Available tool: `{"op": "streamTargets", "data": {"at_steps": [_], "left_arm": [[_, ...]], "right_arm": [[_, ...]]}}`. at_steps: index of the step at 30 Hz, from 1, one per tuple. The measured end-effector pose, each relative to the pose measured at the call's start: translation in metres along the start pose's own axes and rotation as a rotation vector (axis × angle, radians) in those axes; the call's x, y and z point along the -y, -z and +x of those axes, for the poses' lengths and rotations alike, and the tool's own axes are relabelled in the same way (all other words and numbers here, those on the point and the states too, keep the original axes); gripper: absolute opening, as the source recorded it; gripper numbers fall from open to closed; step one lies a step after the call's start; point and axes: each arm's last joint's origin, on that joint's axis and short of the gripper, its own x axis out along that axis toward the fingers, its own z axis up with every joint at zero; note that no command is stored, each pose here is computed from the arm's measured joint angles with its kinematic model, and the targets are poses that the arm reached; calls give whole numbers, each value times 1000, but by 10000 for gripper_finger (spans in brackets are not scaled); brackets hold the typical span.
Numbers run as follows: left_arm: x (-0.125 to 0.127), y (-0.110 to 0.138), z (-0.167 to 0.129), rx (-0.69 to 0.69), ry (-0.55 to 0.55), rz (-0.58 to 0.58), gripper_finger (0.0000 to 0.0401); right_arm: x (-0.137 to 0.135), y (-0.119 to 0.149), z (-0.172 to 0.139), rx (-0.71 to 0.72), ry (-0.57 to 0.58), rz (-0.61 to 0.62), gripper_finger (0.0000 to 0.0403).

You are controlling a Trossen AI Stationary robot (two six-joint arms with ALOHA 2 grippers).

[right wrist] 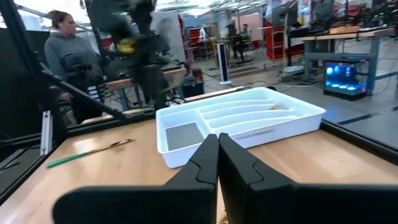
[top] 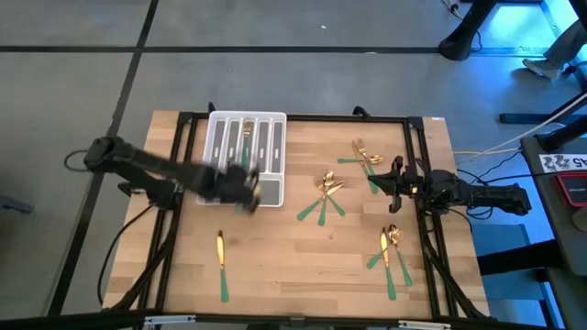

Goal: Sort silverware
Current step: Put the green spoon into the white cutlery tray

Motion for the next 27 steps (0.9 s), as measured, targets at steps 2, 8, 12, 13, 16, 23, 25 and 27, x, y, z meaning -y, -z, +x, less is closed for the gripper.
{"op": "streamTargets", "data": {"at_steps": [2,8,12,13,16,23,25,27], "left_arm": [[-19,-41,16,83,-6,-19,1],[-79,-119,52,301,-12,-157,0],[-91,-126,81,213,-8,-177,0],[-89,-124,88,187,-17,-165,0],[-81,-118,111,116,-31,-145,0],[-84,-112,145,32,-91,-190,0],[-84,-110,150,7,-85,-195,3],[-85,-110,152,-5,-78,-217,14]], "right_arm": [[0,0,0,0,-1,1,10],[-1,0,0,-3,-19,20,10],[-1,0,0,-2,-20,29,10],[-1,0,0,-3,-22,30,10],[-1,0,0,-4,-27,35,10],[-2,1,0,-19,-61,85,10],[-2,1,0,-24,-69,84,10],[-2,1,0,-24,-68,84,10]]}}
